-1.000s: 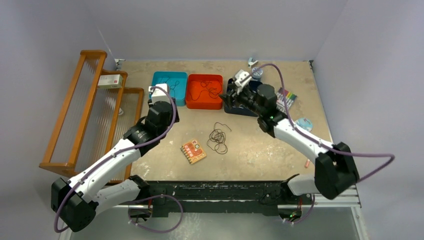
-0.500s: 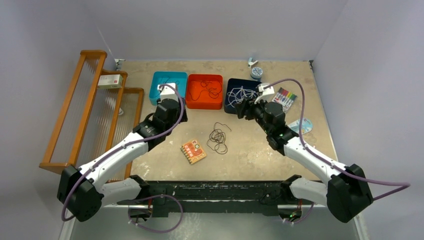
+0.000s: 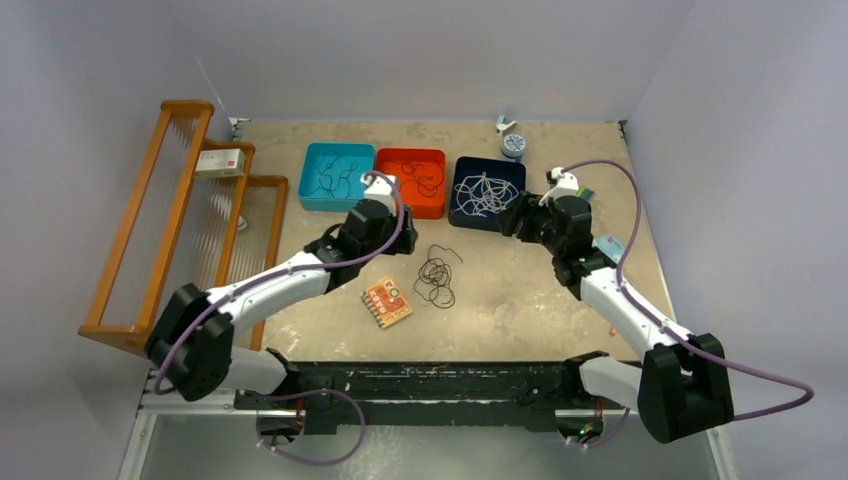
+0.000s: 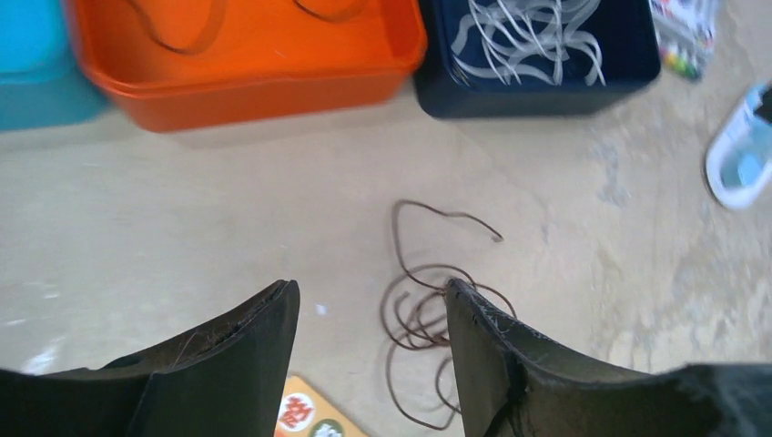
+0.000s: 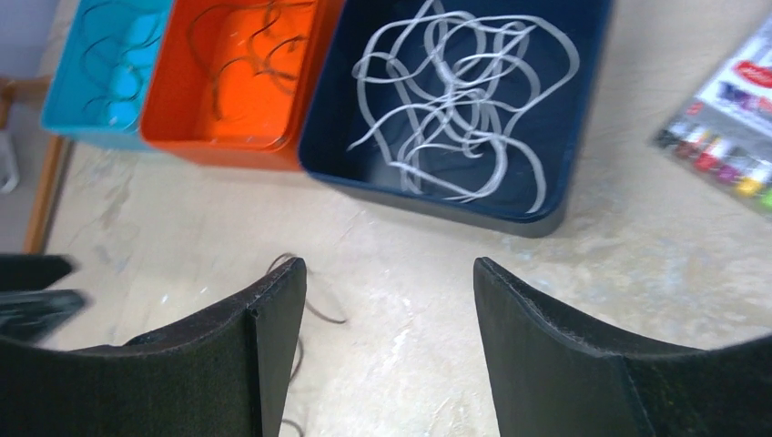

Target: Untangle the cables

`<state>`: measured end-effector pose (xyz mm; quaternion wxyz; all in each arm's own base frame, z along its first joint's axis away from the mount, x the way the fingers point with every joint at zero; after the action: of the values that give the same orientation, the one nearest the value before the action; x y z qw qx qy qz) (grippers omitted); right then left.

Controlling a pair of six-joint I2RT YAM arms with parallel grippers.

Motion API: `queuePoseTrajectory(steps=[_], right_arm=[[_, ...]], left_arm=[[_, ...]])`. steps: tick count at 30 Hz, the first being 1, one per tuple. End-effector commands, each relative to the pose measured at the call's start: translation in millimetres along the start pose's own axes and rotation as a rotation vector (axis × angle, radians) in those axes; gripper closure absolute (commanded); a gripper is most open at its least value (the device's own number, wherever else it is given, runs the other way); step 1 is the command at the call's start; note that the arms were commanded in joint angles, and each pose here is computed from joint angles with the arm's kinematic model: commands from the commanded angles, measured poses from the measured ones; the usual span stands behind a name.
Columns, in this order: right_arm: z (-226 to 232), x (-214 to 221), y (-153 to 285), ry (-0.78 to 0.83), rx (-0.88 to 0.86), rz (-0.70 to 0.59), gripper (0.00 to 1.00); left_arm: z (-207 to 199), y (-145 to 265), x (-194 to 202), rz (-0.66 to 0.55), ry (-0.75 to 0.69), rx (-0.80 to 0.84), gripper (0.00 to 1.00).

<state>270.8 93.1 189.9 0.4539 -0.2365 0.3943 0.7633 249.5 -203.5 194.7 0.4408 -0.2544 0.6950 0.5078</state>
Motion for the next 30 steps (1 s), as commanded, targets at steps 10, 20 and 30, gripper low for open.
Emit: queuePoseTrajectory(steps=[10,20,30], right_arm=[[15.5,15.8,-17.3,0.060,-0.244,0.181,0.32],[13.5,20.5,-25.4,0.060,-0.254,0.206,0.33],[15.7,17.2,-31.1,0.081,-0.260,0.217,0.33]], left_arm=[[-38.1,-38.8,19.3,0.141,-0.214,0.318,0.49],[-26.2,-28.6,47.2,0.181,-0.263,0.319,0.56],[-32.4,-46.8,62.6,0.139,-0.267,0.388,0.60]])
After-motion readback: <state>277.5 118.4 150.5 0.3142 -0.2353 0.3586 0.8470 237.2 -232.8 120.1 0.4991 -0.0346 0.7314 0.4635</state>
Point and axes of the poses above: each gripper's point midway between its finger pads, its own y axis back along the fingers, its own z axis along the line the jaws close on, x = y × z, the point moved 9 cm from there along y, back along the fingers, and after that the axes turned 13 degrees about -y, right-handed, at the moved point
